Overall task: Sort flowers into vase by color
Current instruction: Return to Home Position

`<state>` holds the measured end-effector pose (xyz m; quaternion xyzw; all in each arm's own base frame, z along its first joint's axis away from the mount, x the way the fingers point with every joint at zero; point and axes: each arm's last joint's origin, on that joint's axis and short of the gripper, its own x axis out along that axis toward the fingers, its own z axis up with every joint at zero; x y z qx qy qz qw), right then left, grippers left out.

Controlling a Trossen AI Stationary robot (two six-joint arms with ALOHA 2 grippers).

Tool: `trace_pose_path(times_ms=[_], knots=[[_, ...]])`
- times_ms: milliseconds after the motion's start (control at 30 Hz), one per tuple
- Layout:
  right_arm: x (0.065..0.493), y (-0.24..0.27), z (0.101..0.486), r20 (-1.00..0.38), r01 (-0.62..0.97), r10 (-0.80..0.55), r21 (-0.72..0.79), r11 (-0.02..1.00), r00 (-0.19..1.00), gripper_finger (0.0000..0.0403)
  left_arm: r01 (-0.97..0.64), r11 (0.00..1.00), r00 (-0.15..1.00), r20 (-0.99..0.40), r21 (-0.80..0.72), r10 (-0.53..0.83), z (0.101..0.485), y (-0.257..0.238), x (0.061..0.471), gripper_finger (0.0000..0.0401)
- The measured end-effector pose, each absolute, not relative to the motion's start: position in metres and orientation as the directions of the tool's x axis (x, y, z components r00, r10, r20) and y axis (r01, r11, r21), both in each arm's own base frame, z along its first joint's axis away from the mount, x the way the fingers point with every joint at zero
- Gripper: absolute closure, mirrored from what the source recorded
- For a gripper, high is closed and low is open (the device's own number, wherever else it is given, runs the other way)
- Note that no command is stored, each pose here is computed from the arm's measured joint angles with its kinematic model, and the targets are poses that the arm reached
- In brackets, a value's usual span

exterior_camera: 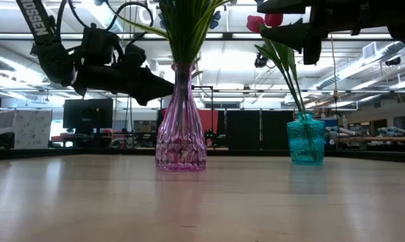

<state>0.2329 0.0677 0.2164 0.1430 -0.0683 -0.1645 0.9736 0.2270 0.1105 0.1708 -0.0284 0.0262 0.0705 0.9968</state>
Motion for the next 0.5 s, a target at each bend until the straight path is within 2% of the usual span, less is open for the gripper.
trace_pose_path(times_ms=[233, 500], knots=[[0.232, 0.069, 0.220, 0.104, 0.232, -0.268, 0.271, 0.934, 0.958, 0.0146, -0.174, 0.983, 0.982, -0.081, -0.060, 0.169, 0.191, 0.110, 0.211, 0.0260], [0.214, 0.062, 0.229, 0.159, 0.236, -0.274, 0.225, 0.945, 0.948, 0.0151, -0.149, 0.987, 0.985, -0.094, -0.065, 0.142, 0.208, 0.101, 0.196, 0.0260]])
